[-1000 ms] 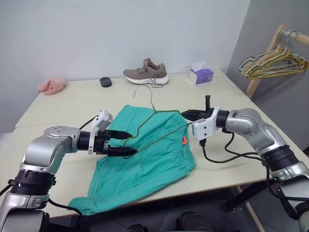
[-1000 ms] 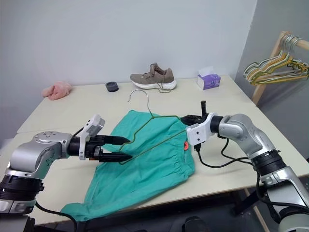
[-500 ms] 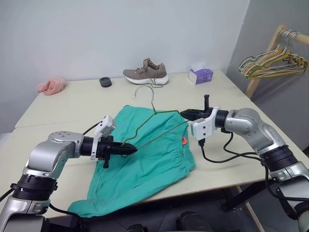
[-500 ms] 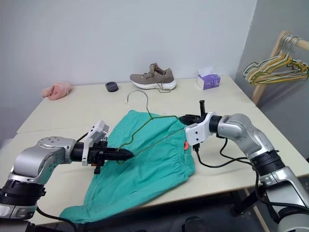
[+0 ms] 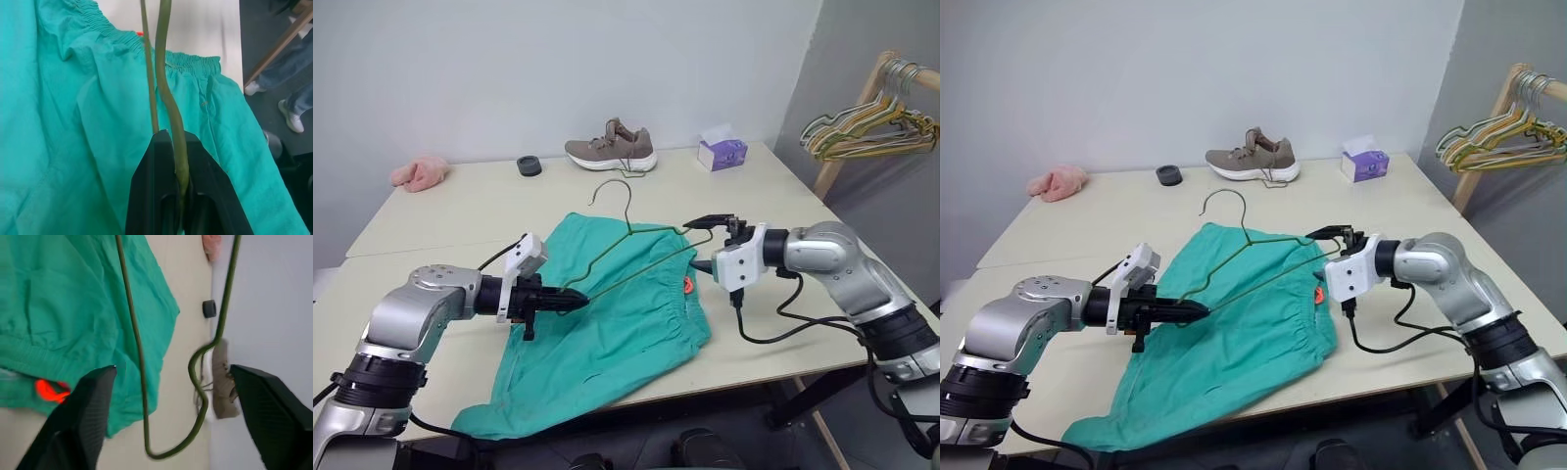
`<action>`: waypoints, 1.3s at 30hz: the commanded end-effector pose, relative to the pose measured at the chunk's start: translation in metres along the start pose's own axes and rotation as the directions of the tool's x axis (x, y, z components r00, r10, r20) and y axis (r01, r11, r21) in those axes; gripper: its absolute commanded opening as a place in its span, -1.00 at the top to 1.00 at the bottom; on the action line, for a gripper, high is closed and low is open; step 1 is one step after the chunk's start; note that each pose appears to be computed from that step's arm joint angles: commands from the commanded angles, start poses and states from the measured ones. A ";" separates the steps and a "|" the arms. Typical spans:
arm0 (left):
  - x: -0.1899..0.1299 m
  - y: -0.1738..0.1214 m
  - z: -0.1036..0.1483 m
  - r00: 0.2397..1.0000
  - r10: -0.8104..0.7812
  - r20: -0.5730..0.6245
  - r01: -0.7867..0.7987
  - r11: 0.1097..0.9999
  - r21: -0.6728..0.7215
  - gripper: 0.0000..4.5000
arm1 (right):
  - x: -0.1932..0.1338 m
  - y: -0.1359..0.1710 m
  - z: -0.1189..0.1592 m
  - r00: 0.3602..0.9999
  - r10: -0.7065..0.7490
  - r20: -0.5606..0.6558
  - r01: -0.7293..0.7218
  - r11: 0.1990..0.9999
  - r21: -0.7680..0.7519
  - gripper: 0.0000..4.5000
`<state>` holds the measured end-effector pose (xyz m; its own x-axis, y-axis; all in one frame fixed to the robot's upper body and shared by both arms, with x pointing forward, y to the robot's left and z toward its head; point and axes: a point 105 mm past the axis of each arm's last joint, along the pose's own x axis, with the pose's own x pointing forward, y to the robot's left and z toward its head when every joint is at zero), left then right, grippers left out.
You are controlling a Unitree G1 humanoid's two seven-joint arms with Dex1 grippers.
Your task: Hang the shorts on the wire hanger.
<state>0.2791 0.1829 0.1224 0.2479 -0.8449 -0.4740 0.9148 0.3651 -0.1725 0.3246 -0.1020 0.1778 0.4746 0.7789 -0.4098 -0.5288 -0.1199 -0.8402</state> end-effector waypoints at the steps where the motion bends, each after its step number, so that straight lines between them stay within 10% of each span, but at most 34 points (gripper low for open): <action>1: -0.006 -0.003 0.004 0.999 -0.002 -0.054 0.008 0.994 0.111 1.00 | -0.021 -0.015 0.008 1.000 0.017 0.004 -0.017 0.987 0.161 -0.99; 15: 0.000 -0.018 0.014 0.986 -0.081 -0.149 0.121 0.950 0.287 1.00 | 0.015 0.035 0.010 0.911 0.413 0.001 -0.392 0.863 0.319 -0.99; 29: 0.000 -0.021 0.013 0.986 -0.087 -0.146 0.128 0.946 0.299 1.00 | 0.020 0.056 0.009 0.873 0.488 0.025 -0.458 0.799 0.390 0.99; 35: 0.002 -0.018 0.018 0.992 -0.077 -0.097 0.102 0.951 0.293 1.00 | 0.015 0.059 0.008 0.866 0.499 0.025 -0.466 0.788 0.403 0.99; 39: -0.001 -0.004 0.023 1.000 -0.010 -0.021 0.015 0.962 0.274 0.55 | 0.008 0.061 0.006 0.866 0.500 0.029 -0.461 0.775 0.432 1.00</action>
<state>0.2742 0.1682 0.1253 0.1662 -0.8334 -0.5270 0.9803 0.1976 -0.0033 0.2936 -0.0981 0.1135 0.1187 0.6181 -0.7771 -0.9412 -0.1793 -0.2864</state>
